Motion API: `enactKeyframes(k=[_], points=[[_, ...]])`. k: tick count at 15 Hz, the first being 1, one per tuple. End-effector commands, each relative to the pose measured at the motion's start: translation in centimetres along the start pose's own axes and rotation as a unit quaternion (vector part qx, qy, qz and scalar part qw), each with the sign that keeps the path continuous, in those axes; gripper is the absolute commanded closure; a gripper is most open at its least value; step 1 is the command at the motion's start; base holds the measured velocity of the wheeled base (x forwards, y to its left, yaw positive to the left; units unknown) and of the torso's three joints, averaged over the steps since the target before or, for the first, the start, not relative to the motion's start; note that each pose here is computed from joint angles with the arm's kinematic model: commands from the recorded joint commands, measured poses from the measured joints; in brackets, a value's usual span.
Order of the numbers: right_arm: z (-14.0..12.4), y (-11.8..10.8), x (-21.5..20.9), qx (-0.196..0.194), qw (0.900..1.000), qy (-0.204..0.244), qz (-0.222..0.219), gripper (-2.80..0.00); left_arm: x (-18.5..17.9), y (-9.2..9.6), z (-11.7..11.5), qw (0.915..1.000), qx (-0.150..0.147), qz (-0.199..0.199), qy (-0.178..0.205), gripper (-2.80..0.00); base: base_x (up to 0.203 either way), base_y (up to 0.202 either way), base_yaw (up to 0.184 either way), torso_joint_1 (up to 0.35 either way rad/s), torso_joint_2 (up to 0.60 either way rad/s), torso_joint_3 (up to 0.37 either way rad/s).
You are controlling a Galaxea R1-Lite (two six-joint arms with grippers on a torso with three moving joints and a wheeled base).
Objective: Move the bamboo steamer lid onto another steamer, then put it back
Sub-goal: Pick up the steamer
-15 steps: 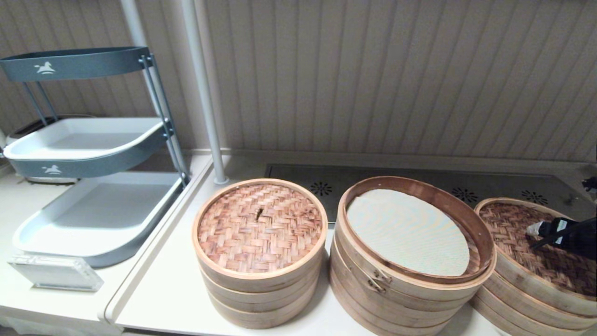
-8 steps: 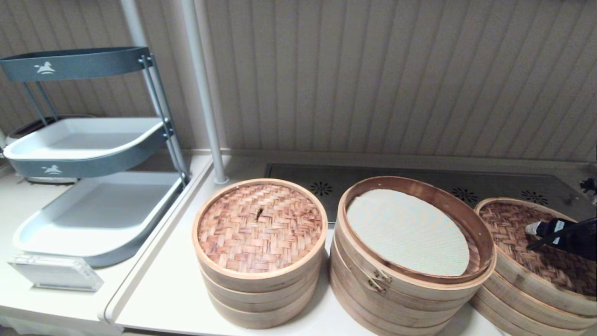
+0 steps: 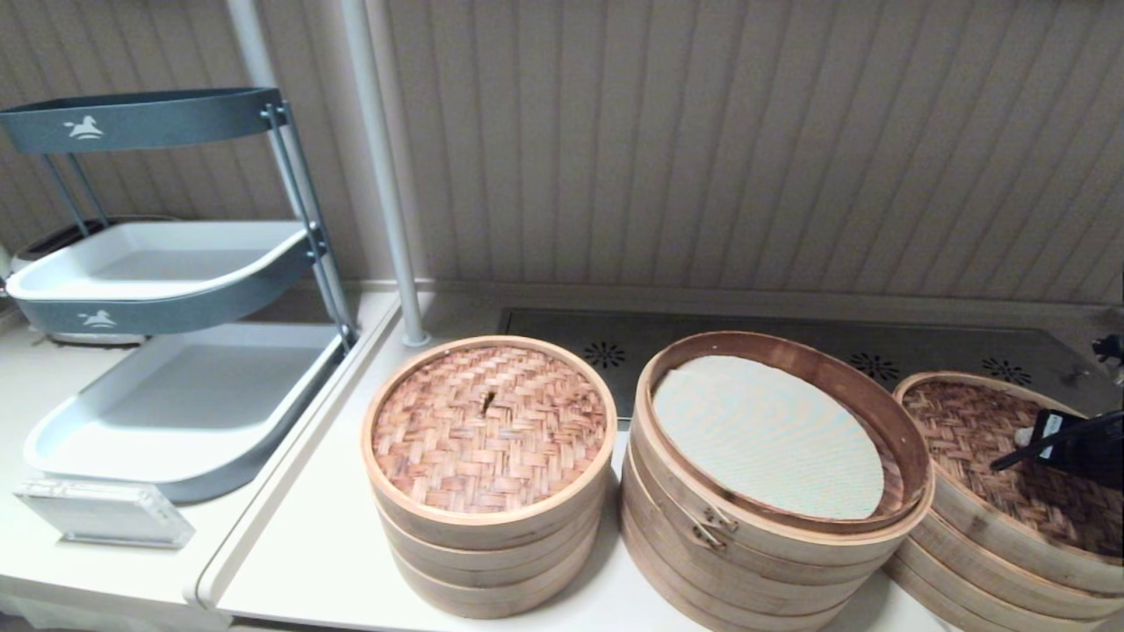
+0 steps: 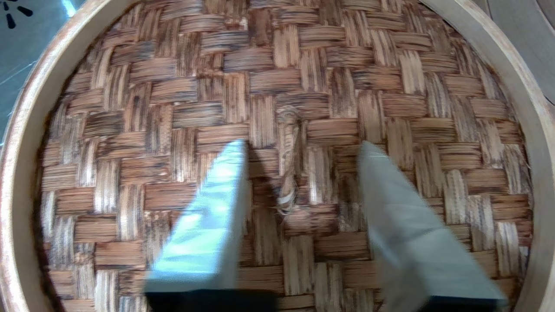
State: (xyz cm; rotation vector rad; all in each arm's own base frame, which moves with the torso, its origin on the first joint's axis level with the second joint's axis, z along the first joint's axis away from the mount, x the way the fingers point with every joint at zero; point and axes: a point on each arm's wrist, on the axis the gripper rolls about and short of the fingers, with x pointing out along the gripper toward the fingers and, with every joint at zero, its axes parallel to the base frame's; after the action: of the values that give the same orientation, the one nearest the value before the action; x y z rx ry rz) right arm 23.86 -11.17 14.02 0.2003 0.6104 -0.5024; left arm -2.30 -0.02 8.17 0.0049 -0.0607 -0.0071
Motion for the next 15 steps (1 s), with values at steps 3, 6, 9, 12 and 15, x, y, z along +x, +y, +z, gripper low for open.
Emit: enactKeyframes(k=[3, 6, 9, 12, 15], points=[[-0.7, 0.0, 0.1, -0.001, 1.000, 0.012, 0.003, 0.00, 0.1, 0.0, -0.7, 0.9999, 0.000, 0.001, 0.011, 0.00, 0.000, 0.000, 0.000, 0.000, 0.00, 0.000], [-0.6, 0.0, -0.1, 0.000, 1.000, 0.009, 0.004, 0.00, 0.1, 0.0, -0.7, 0.9999, 0.000, 0.000, 0.012, 0.00, 0.000, 0.000, 0.000, 0.000, 0.00, 0.000], [-0.3, -0.1, -0.4, 0.002, 1.000, 0.000, 0.005, 0.00, 0.1, 0.0, -0.7, 0.9999, 0.000, 0.000, 0.011, 0.00, 0.000, 0.000, 0.000, 0.000, 0.00, 0.000], [0.2, -0.1, -1.1, 0.003, 1.000, -0.017, 0.007, 0.00, 0.1, 0.0, -0.7, 0.9999, 0.000, 0.000, 0.011, 0.00, 0.000, 0.000, 0.000, 0.000, 0.00, 0.000], [1.5, -0.1, -2.6, 0.004, 0.998, -0.056, 0.006, 0.00, 0.1, 0.0, -0.7, 0.9999, 0.000, 0.000, 0.011, 0.00, 0.000, 0.000, 0.000, 0.000, 0.00, 0.000]])
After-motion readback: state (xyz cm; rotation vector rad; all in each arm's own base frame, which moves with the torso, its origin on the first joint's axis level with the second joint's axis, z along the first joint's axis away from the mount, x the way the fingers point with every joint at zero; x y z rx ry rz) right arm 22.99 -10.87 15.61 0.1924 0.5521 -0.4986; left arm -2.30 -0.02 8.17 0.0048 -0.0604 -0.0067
